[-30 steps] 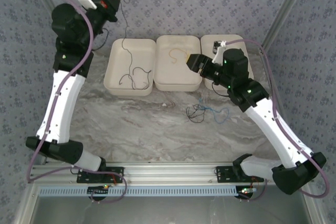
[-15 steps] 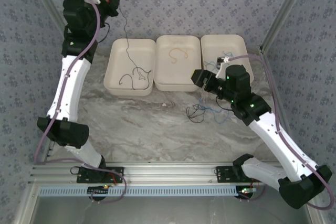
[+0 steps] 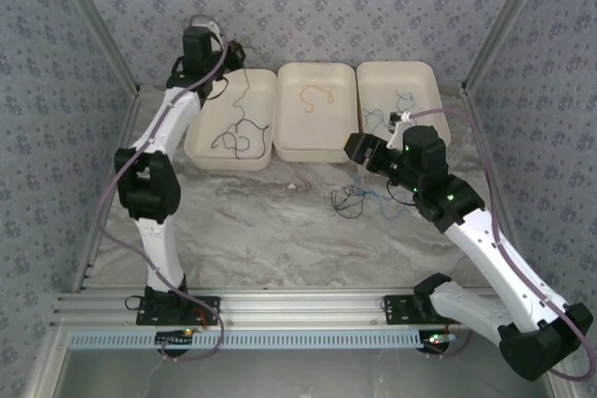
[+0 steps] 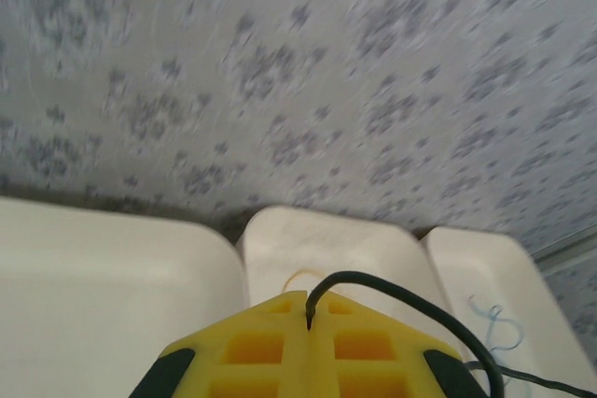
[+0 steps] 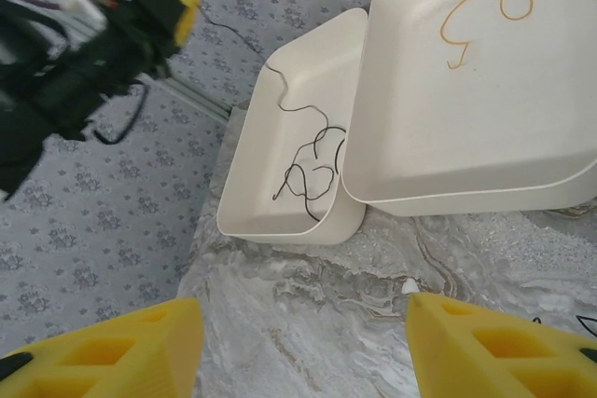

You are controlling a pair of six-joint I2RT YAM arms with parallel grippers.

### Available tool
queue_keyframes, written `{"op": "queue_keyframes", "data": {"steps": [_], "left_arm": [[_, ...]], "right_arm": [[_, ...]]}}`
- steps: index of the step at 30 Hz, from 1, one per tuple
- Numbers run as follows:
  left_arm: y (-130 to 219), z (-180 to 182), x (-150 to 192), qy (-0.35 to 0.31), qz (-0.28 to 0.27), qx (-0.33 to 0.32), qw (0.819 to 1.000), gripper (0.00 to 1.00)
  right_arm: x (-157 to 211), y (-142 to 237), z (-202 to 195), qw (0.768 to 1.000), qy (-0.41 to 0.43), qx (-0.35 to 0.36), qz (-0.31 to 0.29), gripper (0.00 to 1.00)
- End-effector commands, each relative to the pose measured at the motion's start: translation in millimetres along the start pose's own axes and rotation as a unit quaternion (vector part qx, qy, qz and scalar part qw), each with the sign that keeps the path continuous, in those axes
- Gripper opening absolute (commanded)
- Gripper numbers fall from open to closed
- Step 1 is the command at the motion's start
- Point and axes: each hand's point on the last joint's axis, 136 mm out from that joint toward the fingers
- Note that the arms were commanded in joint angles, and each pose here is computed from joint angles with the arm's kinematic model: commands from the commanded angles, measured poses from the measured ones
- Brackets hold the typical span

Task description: Untangle the cables

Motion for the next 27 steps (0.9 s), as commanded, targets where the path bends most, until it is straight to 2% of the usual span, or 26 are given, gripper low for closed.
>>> {"op": "queue_keyframes", "data": {"steps": [1, 6, 10, 11, 14, 15, 17, 21, 27], "left_arm": [[-15, 18, -1, -0.011, 0.003, -0.027, 1.0, 0.0], [-44, 60, 26, -0.001, 0.035, -0.086, 0.996, 0.0], [-57, 86, 39, 0.02, 0.07, -0.121, 0.99, 0.06], [-58, 88, 42, 0.023, 0.079, -0.126, 0.989, 0.11], [-56, 86, 44, 0.024, 0.101, -0.129, 0.986, 0.47], [-52, 86, 43, 0.024, 0.105, -0.135, 0.985, 0.52], [-42, 84, 42, 0.028, 0.108, -0.143, 0.983, 0.57], [-16, 75, 31, 0.029, 0.092, -0.147, 0.984, 0.56], [44, 67, 1, 0.034, 0.032, -0.171, 0.984, 0.46]], "right_arm": [[6, 1, -9, 1.0, 0.004, 0.013, 0.001, 0.61], [13, -6, -19, 1.0, 0.002, 0.021, 0.011, 0.61], [16, -10, -27, 0.999, 0.0, 0.03, 0.016, 0.61], [16, -10, -28, 0.999, -0.001, 0.032, 0.015, 0.61], [16, -9, -34, 0.999, -0.001, 0.044, 0.014, 0.61], [15, -8, -36, 0.999, 0.0, 0.049, 0.012, 0.61], [14, -6, -39, 0.998, -0.001, 0.057, 0.009, 0.61], [14, 0, -42, 0.998, -0.003, 0.062, 0.005, 0.61], [13, 12, -45, 0.997, -0.003, 0.073, -0.003, 0.61]]}}
Point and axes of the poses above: each hand's point on the last joint's axis, 136 mm out from that joint toward the fingers, its own y axis back along the fingers, its own z axis along the line the jaws close on, x = y × z, and after that the axes turned 3 degrees about -y, right-handed
